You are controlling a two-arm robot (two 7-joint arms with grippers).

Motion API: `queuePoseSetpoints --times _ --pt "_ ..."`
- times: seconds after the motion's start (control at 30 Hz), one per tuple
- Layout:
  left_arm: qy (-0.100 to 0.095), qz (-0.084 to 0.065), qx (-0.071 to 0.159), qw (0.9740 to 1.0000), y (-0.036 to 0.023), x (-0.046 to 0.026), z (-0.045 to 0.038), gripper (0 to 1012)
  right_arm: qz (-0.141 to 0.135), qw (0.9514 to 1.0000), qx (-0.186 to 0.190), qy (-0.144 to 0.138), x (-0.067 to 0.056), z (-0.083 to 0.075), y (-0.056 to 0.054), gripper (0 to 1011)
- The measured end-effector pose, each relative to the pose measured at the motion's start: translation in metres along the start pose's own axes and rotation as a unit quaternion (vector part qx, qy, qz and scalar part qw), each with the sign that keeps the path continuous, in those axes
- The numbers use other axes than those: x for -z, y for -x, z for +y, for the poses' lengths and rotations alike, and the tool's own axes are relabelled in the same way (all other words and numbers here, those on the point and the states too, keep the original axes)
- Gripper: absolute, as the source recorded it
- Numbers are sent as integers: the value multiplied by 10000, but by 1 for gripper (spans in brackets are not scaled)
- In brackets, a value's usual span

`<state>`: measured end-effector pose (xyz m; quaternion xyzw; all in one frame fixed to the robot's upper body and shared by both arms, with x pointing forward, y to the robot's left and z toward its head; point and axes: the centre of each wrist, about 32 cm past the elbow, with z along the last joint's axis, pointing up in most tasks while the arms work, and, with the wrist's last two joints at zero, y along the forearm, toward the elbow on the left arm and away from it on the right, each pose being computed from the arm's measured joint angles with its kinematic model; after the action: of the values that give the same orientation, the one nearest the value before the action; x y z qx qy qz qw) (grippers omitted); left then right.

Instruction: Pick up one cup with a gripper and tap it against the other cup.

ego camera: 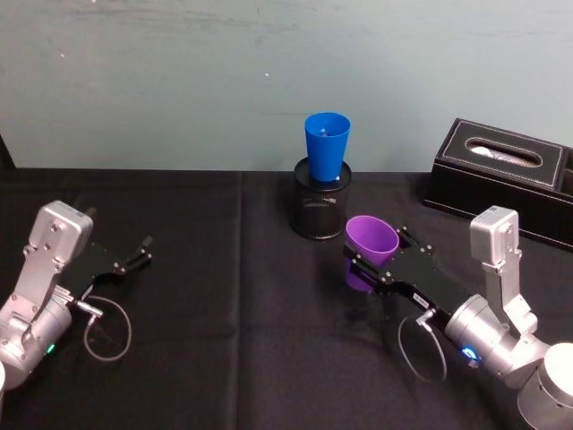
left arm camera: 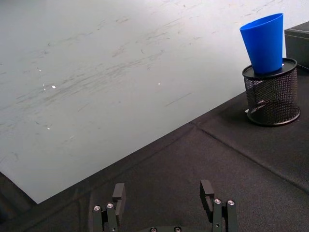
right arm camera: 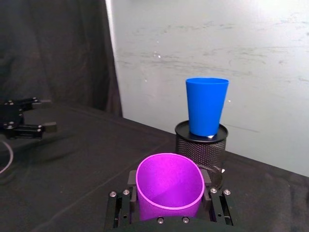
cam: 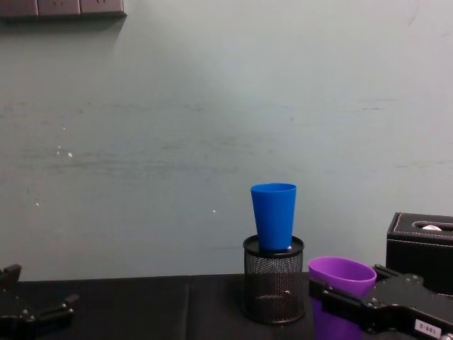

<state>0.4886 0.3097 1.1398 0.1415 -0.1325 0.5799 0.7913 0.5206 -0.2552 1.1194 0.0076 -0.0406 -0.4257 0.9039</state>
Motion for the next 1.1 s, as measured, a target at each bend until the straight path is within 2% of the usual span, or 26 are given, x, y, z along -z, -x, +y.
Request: queuePoseSetpoints --times 0.33,0.6,1.1 --pt "0 0 0 10000 0 0 0 1012 -188 9994 -164 252 -37 -30 -9 735" --pt "0 0 0 10000 0 0 0 1011 -215 9989 -185 361 8 -26 -14 735" --pt "0 0 0 10000 0 0 0 1012 -119 9989 -225 398 116 -3 9 735"
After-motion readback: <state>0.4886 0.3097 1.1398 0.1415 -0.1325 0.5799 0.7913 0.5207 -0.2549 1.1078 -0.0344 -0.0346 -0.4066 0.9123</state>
